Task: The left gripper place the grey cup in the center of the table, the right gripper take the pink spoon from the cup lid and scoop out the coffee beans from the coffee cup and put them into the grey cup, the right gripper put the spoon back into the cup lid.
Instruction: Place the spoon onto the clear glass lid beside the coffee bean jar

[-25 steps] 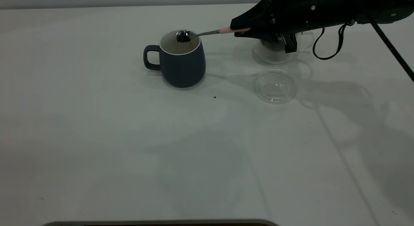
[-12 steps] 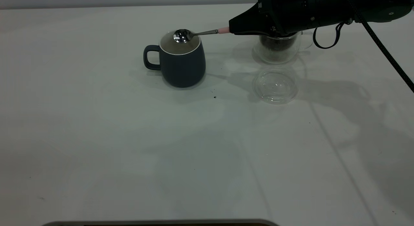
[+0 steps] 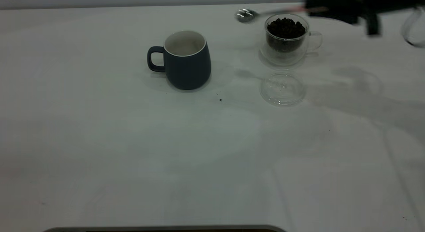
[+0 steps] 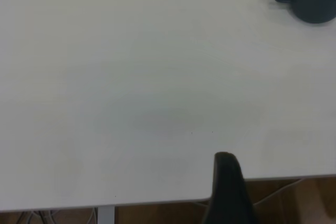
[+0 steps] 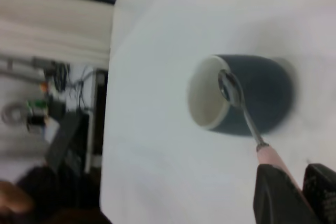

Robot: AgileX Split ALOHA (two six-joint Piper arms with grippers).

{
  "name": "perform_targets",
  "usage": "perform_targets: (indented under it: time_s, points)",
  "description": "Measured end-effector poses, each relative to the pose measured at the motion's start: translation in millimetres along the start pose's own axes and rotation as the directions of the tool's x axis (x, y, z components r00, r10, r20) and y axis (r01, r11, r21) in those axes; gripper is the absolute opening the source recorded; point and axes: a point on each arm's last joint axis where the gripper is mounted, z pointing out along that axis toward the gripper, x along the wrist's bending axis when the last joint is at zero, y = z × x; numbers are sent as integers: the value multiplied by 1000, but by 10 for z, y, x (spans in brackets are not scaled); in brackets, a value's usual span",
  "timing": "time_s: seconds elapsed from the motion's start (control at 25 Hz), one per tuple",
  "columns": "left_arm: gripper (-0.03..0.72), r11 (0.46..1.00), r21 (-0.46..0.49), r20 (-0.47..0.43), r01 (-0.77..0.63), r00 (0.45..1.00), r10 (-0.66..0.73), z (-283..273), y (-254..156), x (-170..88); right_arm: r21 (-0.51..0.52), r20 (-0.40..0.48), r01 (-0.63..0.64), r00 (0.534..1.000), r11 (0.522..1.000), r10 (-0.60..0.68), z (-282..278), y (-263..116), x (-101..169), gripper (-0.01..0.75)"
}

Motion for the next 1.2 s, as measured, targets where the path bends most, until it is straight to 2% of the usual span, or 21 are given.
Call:
perform_targets:
  time_s: [0.2, 0.44, 0.64, 0.76, 1.0, 1.2]
  points:
    - [565, 1000, 0, 0, 0, 1000, 0, 0, 0, 0, -74, 50, -215, 974, 974, 219, -409, -279, -444, 110]
    - [565, 1000, 0, 0, 0, 1000, 0, 0, 0, 0, -95, 40, -316, 946, 944, 321, -386, -407, -778, 110]
    - [565, 1000, 0, 0, 0, 1000, 0, 0, 0, 0, -81, 54, -348, 934, 934, 353, -247, -486, -1058, 110]
    - [565, 1000, 0, 0, 0, 1000, 0, 0, 0, 0, -80, 56, -334, 939, 939, 339, -201, -462, -1140, 110]
    - [565, 1000, 0, 0, 0, 1000, 0, 0, 0, 0, -82, 55, -300, 951, 950, 305, -154, -389, -1126, 110]
    - [565, 1000, 0, 0, 0, 1000, 0, 0, 0, 0, -77, 97, -294, 949, 953, 300, -125, -405, -1143, 110]
